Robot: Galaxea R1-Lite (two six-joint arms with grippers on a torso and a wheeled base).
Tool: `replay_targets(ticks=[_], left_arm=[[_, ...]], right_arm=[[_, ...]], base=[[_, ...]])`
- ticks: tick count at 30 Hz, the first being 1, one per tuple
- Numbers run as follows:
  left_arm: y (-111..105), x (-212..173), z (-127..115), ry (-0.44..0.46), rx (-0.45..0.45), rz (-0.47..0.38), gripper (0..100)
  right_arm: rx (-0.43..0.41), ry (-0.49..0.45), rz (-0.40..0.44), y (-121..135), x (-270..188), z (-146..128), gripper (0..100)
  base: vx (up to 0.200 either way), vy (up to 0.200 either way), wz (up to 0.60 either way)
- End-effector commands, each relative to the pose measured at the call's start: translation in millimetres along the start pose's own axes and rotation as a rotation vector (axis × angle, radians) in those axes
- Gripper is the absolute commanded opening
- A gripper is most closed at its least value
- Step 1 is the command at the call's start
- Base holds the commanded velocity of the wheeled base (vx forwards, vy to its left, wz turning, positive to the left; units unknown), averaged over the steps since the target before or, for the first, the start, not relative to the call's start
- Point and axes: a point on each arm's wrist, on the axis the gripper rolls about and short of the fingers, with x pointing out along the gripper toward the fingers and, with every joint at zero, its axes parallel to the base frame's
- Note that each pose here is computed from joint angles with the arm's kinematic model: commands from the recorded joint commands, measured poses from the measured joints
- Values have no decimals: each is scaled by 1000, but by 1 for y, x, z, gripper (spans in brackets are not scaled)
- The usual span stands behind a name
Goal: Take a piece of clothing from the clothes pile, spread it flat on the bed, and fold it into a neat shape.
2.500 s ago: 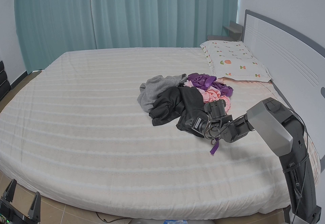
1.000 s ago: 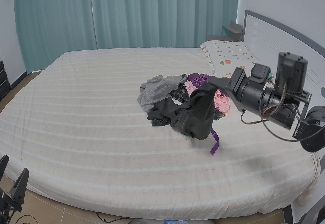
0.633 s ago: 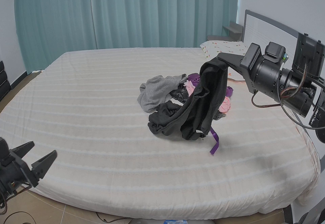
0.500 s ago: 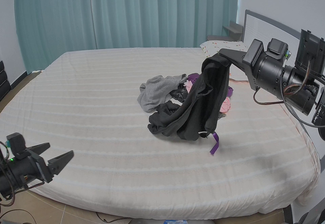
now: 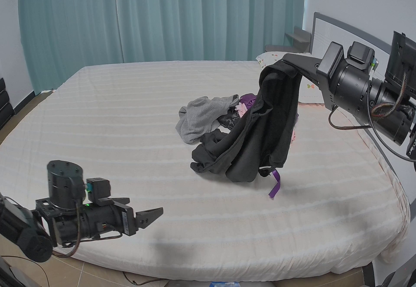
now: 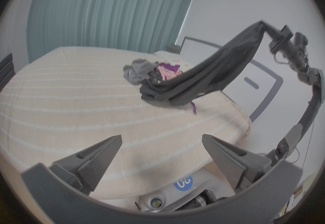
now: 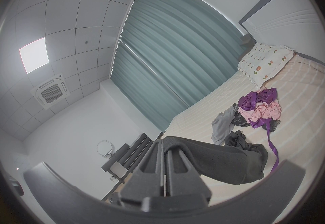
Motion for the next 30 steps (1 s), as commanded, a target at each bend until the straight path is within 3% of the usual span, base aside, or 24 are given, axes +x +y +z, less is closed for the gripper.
replay_targets(ticks=[1, 4, 13, 30], left_arm=[[-2, 55, -17, 132, 9, 30, 100], [0, 85, -19, 151, 21, 59, 100], [4, 147, -18, 83, 29, 56, 100], [10, 236, -3, -30, 120, 51, 100]], right_arm=[[0, 2, 8, 2, -3, 0, 0], [0, 6, 11, 2, -4, -1, 0], [13, 19, 26, 5, -11, -5, 0], [16, 21, 85, 22, -20, 0, 0]], base=[[0, 0, 0], [0, 0, 0], [0, 0, 0], [0, 0, 0]])
